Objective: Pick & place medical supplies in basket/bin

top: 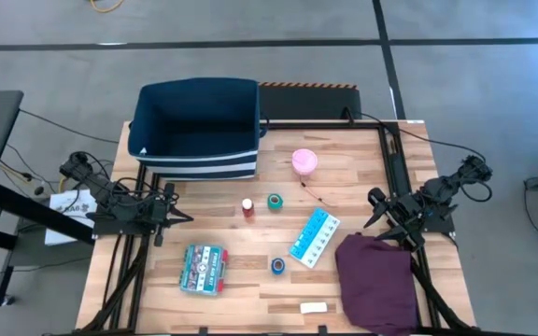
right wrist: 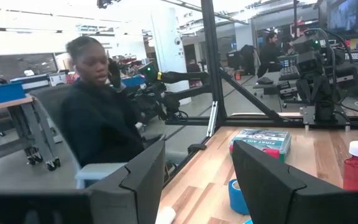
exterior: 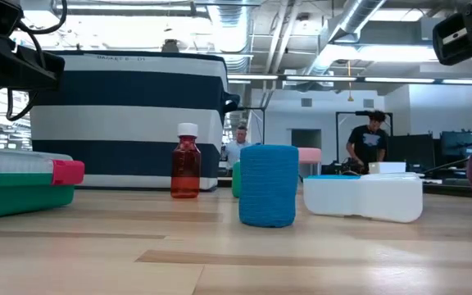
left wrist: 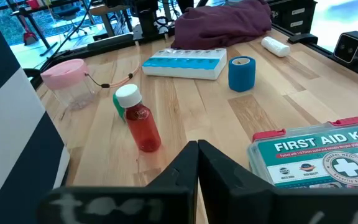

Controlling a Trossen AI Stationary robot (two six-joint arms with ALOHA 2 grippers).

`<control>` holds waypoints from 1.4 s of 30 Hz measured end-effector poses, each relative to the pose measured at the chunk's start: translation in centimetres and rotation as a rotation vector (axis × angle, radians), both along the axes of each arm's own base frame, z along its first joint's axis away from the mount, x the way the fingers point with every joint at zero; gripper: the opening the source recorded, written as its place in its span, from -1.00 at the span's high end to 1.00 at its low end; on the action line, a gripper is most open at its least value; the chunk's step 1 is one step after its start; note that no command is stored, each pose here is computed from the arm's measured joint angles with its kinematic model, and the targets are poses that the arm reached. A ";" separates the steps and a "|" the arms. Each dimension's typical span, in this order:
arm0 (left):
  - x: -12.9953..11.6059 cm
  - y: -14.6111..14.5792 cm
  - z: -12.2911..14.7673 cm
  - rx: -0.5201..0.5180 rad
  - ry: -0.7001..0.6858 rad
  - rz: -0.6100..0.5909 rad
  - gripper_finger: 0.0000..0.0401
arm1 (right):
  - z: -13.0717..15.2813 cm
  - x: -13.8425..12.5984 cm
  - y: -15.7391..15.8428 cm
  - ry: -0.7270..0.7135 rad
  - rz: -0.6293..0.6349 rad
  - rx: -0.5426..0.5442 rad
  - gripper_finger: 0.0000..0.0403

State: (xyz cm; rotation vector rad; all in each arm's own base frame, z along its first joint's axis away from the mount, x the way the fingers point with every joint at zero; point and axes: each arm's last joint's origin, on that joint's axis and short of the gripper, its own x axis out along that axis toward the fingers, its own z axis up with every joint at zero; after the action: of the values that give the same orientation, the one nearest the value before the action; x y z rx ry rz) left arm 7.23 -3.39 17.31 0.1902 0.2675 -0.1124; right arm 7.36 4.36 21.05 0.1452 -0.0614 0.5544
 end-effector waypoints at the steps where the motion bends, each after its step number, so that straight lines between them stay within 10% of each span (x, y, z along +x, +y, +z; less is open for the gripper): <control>1: 0.0 0.0 0.0 0.000 0.000 0.000 1.00 | 0.0 0.0 0.0 0.000 0.000 0.000 0.10; 19: 0.0 0.0 0.0 0.000 0.000 0.000 1.00 | 0.0 0.0 0.0 0.000 0.000 0.000 0.10; 24: 0.0 0.3 -0.1 0.239 -0.014 0.024 1.00 | 0.0 0.0 0.0 0.000 0.000 0.000 0.10; 38: 0.0 0.3 0.0 0.294 -0.020 0.024 1.00 | 0.0 0.0 0.0 0.000 0.000 0.000 0.10; 42: 0.0 0.3 0.0 0.469 -0.026 -0.020 1.00 | 0.0 0.0 0.0 0.000 0.000 0.000 0.10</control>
State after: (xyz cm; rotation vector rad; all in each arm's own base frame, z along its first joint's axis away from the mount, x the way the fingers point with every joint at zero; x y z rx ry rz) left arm 7.23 -3.07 17.29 0.6593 0.2627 -0.0654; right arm 7.36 4.36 21.04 0.1452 -0.0611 0.5543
